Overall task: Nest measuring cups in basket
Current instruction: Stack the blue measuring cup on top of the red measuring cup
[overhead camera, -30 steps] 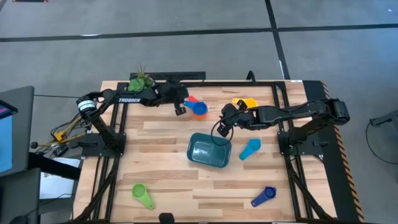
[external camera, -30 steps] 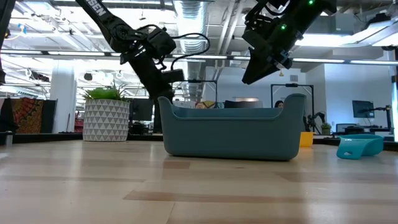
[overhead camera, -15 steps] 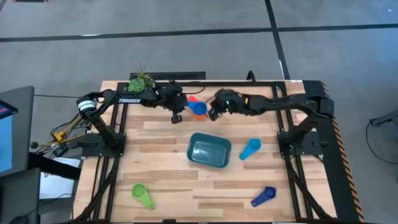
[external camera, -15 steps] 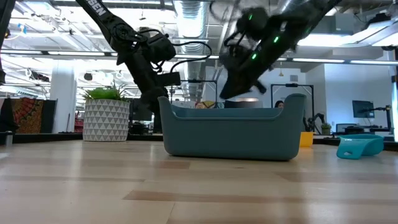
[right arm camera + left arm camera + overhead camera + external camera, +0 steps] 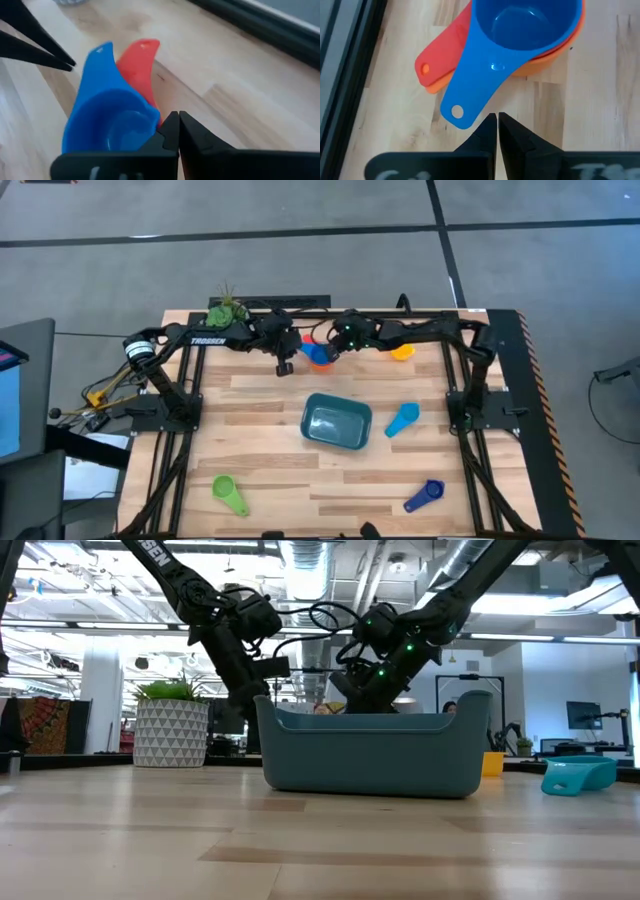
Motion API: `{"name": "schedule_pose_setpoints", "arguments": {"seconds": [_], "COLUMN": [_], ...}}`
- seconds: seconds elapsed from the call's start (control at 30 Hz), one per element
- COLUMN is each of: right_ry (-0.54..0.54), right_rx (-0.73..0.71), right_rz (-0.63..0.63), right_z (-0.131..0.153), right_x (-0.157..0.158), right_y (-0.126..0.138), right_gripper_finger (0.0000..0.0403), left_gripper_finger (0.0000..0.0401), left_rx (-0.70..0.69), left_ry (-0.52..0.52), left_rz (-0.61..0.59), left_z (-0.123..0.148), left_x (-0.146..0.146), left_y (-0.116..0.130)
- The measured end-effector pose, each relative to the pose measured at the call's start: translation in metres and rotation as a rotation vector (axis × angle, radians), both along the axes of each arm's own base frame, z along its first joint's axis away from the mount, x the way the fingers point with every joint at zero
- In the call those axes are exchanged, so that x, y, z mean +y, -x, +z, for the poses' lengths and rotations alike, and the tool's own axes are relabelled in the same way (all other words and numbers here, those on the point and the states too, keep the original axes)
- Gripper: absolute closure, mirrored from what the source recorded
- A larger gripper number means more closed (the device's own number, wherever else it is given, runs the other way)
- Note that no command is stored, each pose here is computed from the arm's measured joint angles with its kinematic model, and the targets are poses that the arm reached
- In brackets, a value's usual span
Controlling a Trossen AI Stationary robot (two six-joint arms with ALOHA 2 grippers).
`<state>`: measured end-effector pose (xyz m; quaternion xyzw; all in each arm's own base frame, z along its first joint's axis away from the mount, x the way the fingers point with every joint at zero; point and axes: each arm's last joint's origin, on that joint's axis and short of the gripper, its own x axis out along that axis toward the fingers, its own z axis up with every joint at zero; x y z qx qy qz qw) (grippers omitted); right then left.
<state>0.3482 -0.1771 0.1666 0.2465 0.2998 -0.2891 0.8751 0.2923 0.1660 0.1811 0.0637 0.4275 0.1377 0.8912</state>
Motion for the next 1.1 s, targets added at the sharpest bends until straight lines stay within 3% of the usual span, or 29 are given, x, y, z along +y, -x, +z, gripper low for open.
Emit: {"name": "schedule_pose_setpoints", "arguments": {"seconds": [0.5,0.83,1.1], "right_ry": [0.012,0.002,0.002], "right_rx": [0.041,0.07,0.054], "right_rz": [0.046,0.073,0.084], "right_z": [-0.005,-0.015,-0.019], "right_x": [-0.02,-0.02,-0.022], "right_y": [0.008,0.006,0.0], "right_gripper_finger": [0.0388,0.0394,0.0391], "left_gripper_finger": [0.0395,0.0395,0.0395], "left_rx": [-0.065,0.06,0.017], "left_ry": [-0.029,0.025,-0.007], "left_rz": [-0.017,-0.061,-0.07], "left_z": [0.005,-0.004,-0.001], "left_x": [0.001,-0.004,-0.002], "left_y": [-0.005,0.003,0.0]}}
